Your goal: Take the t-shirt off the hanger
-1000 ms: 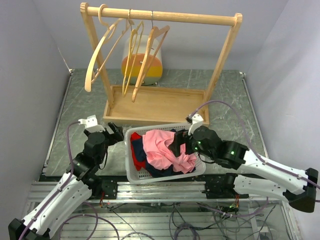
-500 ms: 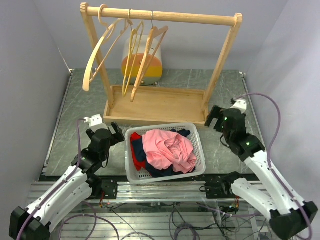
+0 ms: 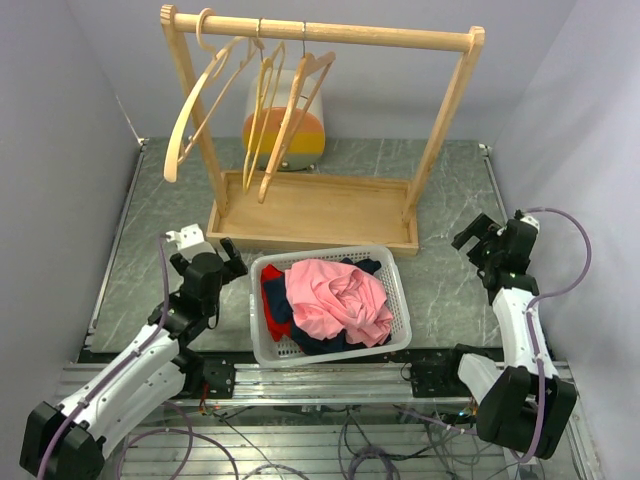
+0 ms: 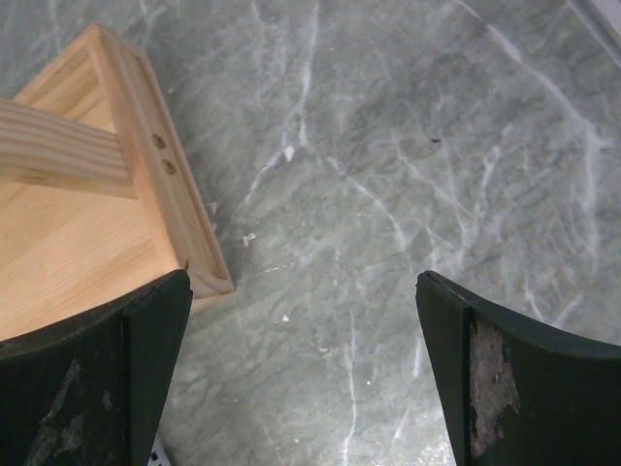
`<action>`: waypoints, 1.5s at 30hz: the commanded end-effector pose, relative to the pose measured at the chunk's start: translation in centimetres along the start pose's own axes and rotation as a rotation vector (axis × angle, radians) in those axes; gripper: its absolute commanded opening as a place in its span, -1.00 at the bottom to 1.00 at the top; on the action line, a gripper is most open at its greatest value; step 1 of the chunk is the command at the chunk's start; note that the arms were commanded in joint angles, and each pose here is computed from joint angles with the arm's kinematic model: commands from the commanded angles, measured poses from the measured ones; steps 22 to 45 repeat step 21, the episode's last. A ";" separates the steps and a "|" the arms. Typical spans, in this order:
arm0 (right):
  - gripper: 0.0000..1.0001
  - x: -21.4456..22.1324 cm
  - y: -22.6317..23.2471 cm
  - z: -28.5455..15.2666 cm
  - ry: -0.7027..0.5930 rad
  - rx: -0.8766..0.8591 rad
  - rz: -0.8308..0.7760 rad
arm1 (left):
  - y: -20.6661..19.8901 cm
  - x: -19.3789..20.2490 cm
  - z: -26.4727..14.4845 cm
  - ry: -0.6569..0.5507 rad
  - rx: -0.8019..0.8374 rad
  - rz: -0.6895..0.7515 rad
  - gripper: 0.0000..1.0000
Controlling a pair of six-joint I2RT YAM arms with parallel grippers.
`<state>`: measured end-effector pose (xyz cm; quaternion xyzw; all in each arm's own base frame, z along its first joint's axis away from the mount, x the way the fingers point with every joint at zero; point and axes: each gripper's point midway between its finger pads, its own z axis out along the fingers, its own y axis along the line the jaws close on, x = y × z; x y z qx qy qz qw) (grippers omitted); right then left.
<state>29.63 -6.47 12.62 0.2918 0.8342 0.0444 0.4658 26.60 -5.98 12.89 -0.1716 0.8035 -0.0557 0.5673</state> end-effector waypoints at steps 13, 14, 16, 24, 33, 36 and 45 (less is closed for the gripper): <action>0.99 -1.2 -0.5 -0.8 -0.101 0.023 0.082 | -0.2 -3.7 -0.8 -0.135 0.024 -0.066 0.99; 0.99 -1.4 -0.4 -0.9 -0.107 0.020 0.078 | -0.2 -3.6 -0.7 -0.130 0.022 -0.065 0.99; 0.99 -1.5 -0.4 -1.1 -0.116 0.017 0.070 | -0.1 -3.4 -0.6 -0.119 0.015 -0.060 0.99; 0.99 -1.5 -0.3 -1.0 -0.115 0.015 0.066 | -0.2 -3.2 -0.6 -0.109 0.014 -0.057 0.99; 0.99 -1.5 -0.3 -1.0 -0.115 0.015 0.066 | -0.2 -3.2 -0.6 -0.109 0.014 -0.057 0.99; 0.99 -1.5 -0.3 -1.0 -0.115 0.015 0.066 | -0.2 -3.2 -0.6 -0.109 0.014 -0.057 0.99; 0.99 -1.5 -0.3 -1.0 -0.115 0.015 0.066 | -0.2 -3.2 -0.6 -0.109 0.014 -0.057 0.99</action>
